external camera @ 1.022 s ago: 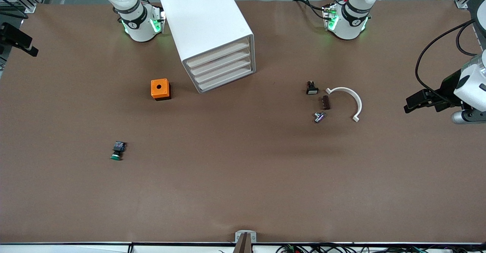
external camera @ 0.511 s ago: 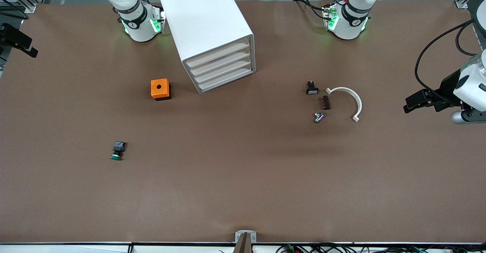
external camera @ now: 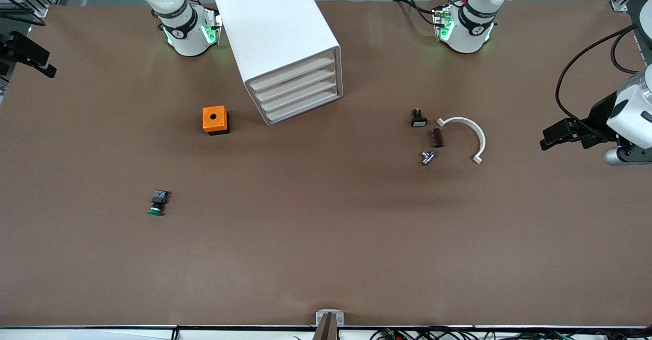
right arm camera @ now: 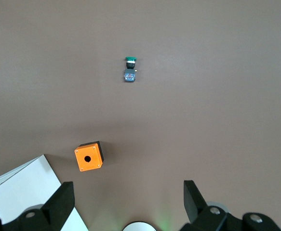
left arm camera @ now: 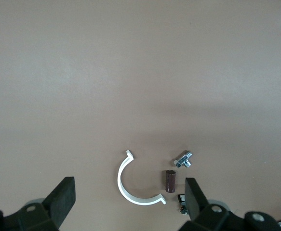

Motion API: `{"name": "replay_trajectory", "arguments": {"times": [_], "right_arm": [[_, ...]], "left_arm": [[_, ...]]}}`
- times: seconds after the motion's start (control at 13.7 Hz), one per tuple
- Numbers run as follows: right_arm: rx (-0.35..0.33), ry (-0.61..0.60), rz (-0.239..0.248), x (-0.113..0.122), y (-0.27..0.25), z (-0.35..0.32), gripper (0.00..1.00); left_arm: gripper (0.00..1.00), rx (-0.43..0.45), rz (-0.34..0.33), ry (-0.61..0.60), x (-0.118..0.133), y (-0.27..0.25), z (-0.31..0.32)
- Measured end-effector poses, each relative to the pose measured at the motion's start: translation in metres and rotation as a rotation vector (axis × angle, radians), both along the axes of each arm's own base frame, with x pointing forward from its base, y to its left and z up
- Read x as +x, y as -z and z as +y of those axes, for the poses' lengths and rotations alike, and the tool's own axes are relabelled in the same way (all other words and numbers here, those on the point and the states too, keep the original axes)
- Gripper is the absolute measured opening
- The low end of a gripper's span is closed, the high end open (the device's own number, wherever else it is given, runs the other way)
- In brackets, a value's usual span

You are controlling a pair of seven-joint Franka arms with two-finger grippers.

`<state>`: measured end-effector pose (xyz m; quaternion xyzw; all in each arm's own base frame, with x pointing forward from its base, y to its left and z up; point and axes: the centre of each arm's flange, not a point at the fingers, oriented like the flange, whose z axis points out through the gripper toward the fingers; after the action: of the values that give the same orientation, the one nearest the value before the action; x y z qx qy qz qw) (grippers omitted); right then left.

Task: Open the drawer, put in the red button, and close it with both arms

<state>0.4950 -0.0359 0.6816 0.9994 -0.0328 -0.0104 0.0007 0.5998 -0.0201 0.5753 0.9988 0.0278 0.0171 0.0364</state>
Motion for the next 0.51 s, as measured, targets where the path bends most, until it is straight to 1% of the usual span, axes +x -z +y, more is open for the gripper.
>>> {"name": "replay_trajectory", "arguments": {"times": [0.29, 0.51], "right_arm": [[0.001, -0.011, 0.02, -0.002, 0.002, 0.006, 1.0], [0.001, -0.015, 0.024, -0.002, 0.002, 0.008, 1.0]], "left_arm": [[1.0, 0.0, -0.007, -0.003, -0.015, -0.028, 0.004], [1.0, -0.001, -0.02, -0.003, -0.017, -0.04, 0.004]]}}
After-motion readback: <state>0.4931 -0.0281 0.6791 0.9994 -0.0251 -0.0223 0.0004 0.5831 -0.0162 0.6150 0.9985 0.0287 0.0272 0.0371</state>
